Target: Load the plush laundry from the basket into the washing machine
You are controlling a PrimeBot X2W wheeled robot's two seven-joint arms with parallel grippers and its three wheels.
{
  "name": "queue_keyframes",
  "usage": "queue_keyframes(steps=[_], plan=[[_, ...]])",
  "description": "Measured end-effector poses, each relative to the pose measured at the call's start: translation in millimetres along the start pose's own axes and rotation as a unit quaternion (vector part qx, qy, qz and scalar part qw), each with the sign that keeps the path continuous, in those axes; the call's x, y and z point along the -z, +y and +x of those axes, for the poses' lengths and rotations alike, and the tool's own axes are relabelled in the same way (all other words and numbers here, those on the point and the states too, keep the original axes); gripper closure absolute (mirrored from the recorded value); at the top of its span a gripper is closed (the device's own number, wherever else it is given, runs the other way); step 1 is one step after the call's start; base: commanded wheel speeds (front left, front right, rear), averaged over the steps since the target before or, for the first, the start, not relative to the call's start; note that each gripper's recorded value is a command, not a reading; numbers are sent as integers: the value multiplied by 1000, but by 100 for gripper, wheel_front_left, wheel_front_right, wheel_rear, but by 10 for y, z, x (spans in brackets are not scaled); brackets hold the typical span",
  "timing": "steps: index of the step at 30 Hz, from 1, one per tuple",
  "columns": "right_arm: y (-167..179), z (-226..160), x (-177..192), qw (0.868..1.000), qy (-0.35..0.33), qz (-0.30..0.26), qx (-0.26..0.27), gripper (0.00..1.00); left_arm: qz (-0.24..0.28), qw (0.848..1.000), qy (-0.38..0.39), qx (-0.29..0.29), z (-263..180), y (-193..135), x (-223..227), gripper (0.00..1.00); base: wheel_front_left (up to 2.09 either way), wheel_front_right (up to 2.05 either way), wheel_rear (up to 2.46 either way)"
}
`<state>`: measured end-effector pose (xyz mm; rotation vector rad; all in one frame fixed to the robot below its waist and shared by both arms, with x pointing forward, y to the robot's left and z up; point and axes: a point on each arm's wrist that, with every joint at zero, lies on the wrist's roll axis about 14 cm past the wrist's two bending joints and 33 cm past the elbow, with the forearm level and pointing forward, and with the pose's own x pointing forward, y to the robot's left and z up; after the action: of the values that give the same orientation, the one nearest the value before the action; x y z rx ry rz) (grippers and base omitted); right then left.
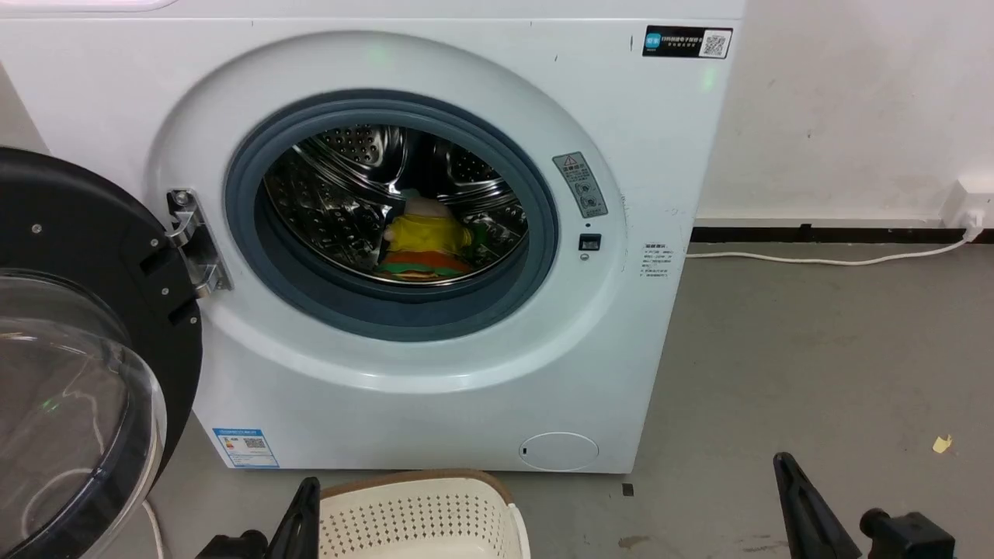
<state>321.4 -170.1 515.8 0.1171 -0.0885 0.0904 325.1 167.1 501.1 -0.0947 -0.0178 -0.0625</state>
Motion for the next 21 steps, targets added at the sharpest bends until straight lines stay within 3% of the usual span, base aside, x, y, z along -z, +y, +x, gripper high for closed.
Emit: queue_keyframes(steps=[21], plan=[[22, 112, -9, 1000, 12, -16, -7, 100, 14, 1000, 2, -5, 100, 16, -51, 100, 0, 0, 0]])
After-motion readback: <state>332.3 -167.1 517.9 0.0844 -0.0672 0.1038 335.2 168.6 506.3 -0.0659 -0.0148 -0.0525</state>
